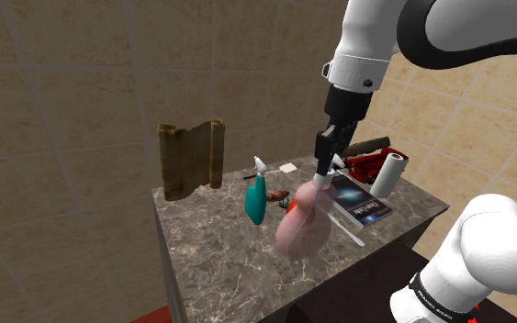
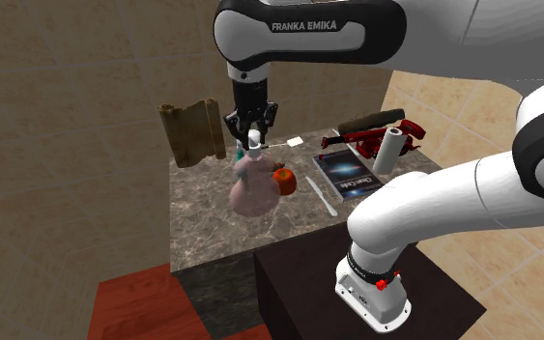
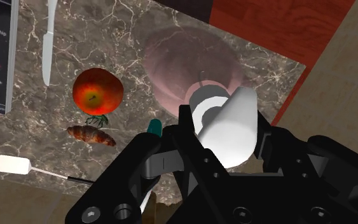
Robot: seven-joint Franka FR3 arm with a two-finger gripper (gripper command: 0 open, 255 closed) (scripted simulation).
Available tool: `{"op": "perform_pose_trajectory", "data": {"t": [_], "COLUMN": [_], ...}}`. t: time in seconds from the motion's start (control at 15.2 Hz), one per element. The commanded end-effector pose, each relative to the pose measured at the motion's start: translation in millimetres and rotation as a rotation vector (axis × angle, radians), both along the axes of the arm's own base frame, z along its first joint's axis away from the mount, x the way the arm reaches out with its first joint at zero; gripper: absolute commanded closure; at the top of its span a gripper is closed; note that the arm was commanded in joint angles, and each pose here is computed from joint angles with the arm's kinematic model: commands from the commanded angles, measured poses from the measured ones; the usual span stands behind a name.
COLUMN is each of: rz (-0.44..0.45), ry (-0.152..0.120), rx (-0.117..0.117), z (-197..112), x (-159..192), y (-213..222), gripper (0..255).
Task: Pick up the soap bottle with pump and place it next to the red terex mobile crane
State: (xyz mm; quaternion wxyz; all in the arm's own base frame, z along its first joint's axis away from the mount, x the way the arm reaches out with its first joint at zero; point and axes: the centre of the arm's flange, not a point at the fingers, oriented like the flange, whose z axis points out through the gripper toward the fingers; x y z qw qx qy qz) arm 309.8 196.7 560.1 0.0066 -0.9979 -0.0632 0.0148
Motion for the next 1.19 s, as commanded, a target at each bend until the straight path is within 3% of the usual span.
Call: {"op": "perform_pose_trajectory", "data": {"t": [0.0,1.12], "rz": [0.000,0.000], "ry": [-0.001,-0.001], "rx": [0.000,0.000], "z": [10.5,100.2], "x": [0.2,0.2], "y": [0.3,0.3], "gripper": [255,255]}}
